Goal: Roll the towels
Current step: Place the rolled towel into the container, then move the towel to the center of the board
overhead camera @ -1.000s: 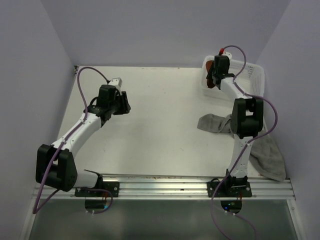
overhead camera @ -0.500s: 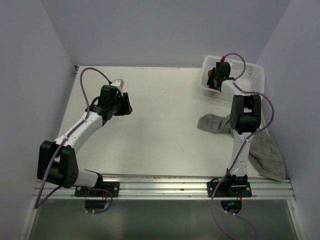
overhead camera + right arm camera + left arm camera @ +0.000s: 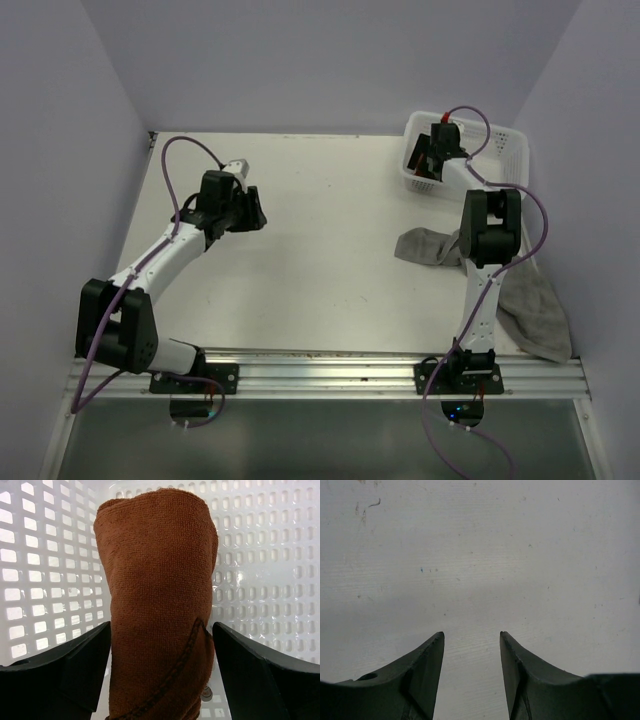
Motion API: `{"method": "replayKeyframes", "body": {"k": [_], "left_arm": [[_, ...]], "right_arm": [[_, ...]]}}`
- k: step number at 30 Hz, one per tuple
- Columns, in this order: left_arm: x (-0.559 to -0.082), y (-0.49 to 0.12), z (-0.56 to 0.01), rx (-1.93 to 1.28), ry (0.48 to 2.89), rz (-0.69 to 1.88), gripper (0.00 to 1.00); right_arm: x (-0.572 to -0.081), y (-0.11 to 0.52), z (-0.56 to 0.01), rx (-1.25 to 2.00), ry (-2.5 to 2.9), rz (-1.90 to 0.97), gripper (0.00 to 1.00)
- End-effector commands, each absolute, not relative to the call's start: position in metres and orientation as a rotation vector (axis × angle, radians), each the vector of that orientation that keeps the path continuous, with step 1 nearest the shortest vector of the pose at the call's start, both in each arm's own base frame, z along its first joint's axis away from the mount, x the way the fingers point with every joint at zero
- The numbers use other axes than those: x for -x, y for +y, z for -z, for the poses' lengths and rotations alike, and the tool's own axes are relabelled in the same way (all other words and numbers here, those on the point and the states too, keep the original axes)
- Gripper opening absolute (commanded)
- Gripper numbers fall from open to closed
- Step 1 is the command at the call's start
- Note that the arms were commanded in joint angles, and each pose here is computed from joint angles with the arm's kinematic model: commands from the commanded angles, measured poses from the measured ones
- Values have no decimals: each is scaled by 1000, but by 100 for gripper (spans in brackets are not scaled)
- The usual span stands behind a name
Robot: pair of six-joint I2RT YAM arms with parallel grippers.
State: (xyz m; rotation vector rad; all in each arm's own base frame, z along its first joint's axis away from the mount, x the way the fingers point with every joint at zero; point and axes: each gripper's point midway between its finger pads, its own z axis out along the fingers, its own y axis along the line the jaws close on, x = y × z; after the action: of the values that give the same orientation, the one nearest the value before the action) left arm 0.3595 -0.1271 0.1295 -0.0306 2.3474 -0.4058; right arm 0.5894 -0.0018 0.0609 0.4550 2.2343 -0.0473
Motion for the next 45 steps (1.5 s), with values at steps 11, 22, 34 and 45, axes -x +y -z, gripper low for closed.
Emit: {"method": "replayKeyframes", "body": {"k": [11, 22, 34, 45], "left_arm": [[-367, -128, -153, -8, 2260, 432, 70], [-364, -131, -160, -25, 2234, 457, 79], [-360, -131, -171, -54, 2196, 467, 88], [-357, -125, -178, -42, 2178, 434, 100]], "right_arm": [[-595, 12, -156, -440, 2008, -125, 98], [-581, 0, -211, -467, 1834, -104, 99], [-502, 53, -274, -290, 1771, -295, 88], [-350, 105, -178, -166, 2110, -56, 39]]}}
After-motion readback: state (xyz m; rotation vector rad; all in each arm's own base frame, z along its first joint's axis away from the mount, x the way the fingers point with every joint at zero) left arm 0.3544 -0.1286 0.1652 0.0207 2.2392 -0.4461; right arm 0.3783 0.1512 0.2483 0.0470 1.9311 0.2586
